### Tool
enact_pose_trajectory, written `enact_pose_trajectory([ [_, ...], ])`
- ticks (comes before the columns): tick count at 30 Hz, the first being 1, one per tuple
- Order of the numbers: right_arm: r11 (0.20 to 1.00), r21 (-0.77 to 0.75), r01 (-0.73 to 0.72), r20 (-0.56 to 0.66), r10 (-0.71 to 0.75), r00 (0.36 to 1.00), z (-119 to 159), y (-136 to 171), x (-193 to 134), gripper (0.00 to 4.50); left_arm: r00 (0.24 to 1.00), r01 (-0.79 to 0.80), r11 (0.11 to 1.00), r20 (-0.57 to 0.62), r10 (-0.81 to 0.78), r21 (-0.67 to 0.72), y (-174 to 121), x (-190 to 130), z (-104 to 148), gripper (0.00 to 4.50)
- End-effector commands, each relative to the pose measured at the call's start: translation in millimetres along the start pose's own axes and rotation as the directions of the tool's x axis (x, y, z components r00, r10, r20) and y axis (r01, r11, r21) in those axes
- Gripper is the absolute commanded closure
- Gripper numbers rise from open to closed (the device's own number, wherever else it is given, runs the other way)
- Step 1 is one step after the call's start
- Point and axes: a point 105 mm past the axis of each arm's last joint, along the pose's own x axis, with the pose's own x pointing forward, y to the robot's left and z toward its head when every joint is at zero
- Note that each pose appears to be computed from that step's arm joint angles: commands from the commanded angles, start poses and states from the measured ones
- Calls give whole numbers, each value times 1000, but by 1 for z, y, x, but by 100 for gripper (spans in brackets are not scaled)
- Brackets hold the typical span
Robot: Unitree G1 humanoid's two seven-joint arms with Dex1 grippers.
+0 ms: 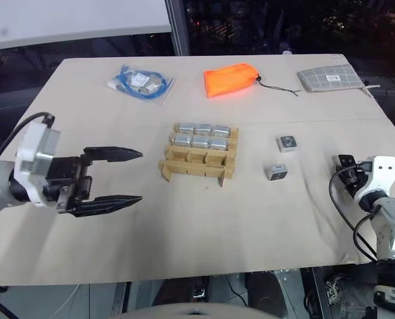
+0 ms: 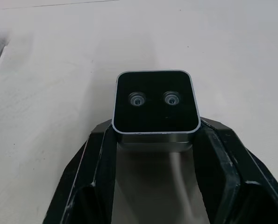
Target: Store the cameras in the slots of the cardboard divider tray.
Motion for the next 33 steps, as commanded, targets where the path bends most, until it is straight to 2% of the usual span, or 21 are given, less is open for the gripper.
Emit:
enact_pose_trajectory([
  [1,1000,-21,10,66,-8,998,15,-3,-5,272,1000,-2,999,17,1,52,1,-2,7,0],
  [4,998,-56,7,106,-1,994,23,-2,-5,272,1000,-8,999,14,7,52,3,-3,4,0],
  [6,996,-80,-44,164,57,985,35,7,-8,272,1000,-14,999,21,13,47,5,-3,2,0],
  [11,963,-165,-214,248,251,936,58,47,-13,272,999,-33,999,31,33,18,12,-1,-2,0],
  [13,925,-247,-287,258,349,901,68,70,-16,272,997,-60,998,53,61,-24,18,1,-3,0],
  [16,828,-430,-359,242,489,838,80,109,-19,272,989,-89,991,111,100,-100,25,8,-1,0],
  [17,784,-503,-364,238,530,814,85,124,-20,272,985,-99,981,126,120,-165,28,12,-2,0],
  [20,642,-697,-320,231,623,747,97,157,-23,272,988,-78,957,104,111,-281,24,23,-14,0],
  [22,542,-786,-297,218,692,688,100,180,-26,272,984,-67,947,134,114,-316,25,31,-16,0],
  [24,441,-852,-282,201,774,601,103,208,-33,272,974,-64,938,185,133,-340,31,38,-13,0],
  [26,366,-896,-252,187,825,534,104,226,-38,272,974,-53,941,192,123,-334,31,44,-14,0],
  [28,262,-940,-219,144,886,441,102,249,-48,272,974,-41,940,197,114,-339,33,51,-16,0],
  [30,202,-965,-168,129,922,365,101,266,-56,272,972,-18,933,212,100,-358,33,56,-17,0],
  [33,156,-984,-86,123,944,306,101,277,-62,272,973,7,932,217,77,-362,31,58,-17,0],
])
